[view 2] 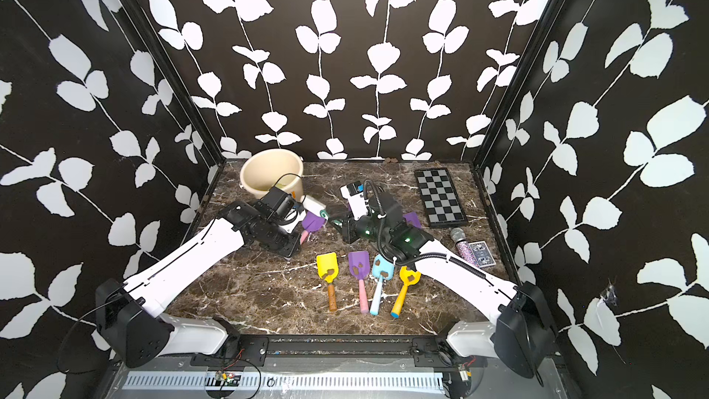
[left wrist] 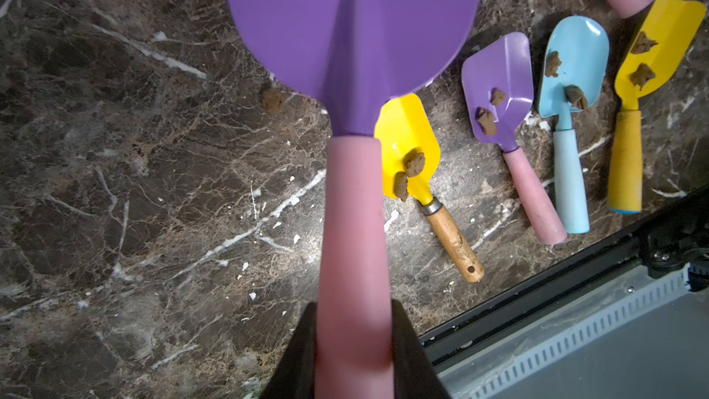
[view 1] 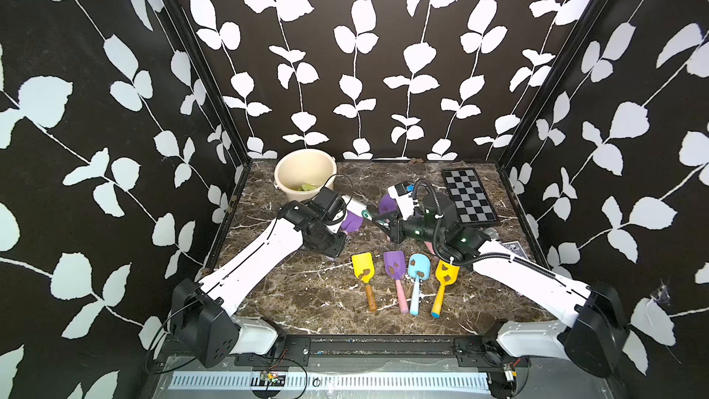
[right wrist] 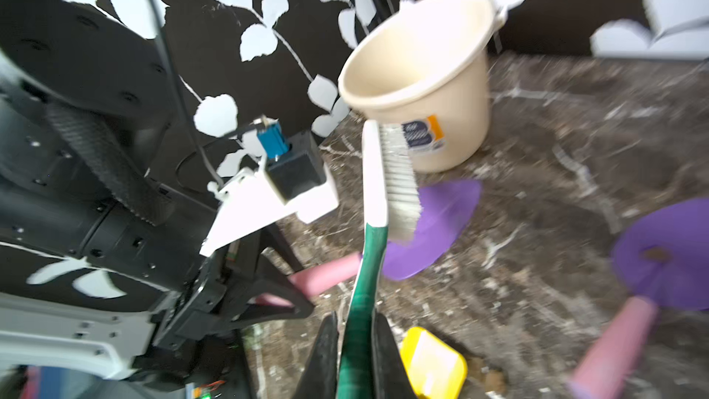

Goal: Brush the soil off the hand trowel and place it into the bucket
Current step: Brush off the soil from the hand trowel.

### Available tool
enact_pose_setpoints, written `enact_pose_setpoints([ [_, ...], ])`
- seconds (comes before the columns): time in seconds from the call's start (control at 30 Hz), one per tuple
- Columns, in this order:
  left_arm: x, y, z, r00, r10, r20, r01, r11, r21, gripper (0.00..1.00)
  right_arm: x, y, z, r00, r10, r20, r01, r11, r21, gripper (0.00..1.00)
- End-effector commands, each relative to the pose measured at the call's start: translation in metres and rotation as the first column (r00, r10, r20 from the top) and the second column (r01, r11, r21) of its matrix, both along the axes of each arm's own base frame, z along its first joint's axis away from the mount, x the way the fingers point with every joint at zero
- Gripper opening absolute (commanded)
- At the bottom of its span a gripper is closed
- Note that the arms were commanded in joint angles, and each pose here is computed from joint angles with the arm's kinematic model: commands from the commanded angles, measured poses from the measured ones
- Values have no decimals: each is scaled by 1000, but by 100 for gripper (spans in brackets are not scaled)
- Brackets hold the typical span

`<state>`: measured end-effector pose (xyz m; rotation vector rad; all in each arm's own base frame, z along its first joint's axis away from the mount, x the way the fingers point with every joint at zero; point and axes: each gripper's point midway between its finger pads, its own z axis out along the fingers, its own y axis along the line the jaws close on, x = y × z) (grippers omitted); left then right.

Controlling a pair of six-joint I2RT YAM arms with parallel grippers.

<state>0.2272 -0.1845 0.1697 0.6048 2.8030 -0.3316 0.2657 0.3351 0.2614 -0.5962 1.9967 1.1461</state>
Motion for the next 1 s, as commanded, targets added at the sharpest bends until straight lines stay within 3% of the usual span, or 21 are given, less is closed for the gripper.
enact_pose_setpoints([
  [0.0,6,4,8,998,21,52,-21,1000,4,0,-1,6,1,994,22,-103,-14,997,80,0],
  [0.23,5,4,9,999,23,46,-23,1000,-1,0,23,-21,-28,981,-108,-160,115,993,34,0],
  [0.53,15,5,18,993,72,92,-72,997,-7,0,45,-90,-11,937,-337,-95,343,937,57,0],
  [0.67,42,-13,45,976,176,132,-157,977,-142,0,43,-109,-10,909,-413,-65,417,906,69,0],
  [0.8,80,-26,92,928,322,186,-260,920,-294,0,40,-108,-22,906,-409,-113,419,904,87,0],
  [0.97,133,-2,123,782,621,60,-541,722,-432,0,36,-105,-33,902,-396,-171,415,905,94,0],
])
